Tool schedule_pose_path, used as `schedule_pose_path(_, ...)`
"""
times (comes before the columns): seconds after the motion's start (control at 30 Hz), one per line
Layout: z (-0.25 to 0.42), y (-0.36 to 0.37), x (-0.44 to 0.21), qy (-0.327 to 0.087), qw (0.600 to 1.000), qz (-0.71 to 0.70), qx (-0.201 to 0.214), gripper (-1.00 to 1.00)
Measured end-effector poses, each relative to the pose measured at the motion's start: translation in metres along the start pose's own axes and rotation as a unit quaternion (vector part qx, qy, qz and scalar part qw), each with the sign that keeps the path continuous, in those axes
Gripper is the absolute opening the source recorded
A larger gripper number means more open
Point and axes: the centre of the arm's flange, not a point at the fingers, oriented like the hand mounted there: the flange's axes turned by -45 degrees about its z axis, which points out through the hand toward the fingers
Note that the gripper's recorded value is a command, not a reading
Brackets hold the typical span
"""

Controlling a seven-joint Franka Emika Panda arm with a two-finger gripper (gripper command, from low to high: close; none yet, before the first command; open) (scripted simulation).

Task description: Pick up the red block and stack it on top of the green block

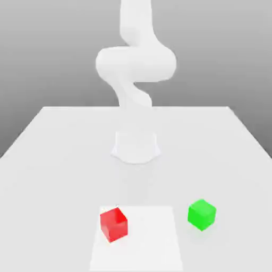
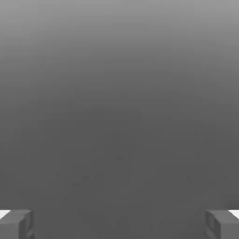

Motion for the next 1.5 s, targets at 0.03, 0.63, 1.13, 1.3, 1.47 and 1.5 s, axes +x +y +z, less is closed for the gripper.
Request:
schedule_pose_path(0.03, 0.028, 0.005, -0.005, -0.020, 1.000, -0.011, 0.009, 0.00)
schedule_pose_path(0.63, 0.337, 0.043, -0.259, -0.317, 0.922, -0.207, 0.080, 0.00)
schedule_pose_path(1.13, 0.396, 0.047, -0.330, -0.342, 0.908, -0.229, 0.081, -1.00)
schedule_pose_path(1.3, 0.388, 0.047, -0.321, -0.340, 0.908, -0.231, 0.080, -1.00)
schedule_pose_path(1.47, 0.361, 0.047, -0.297, -0.340, 0.908, -0.231, 0.080, -1.00)
schedule_pose_path(1.5, 0.356, 0.047, -0.294, -0.341, 0.908, -0.230, 0.081, -1.00)
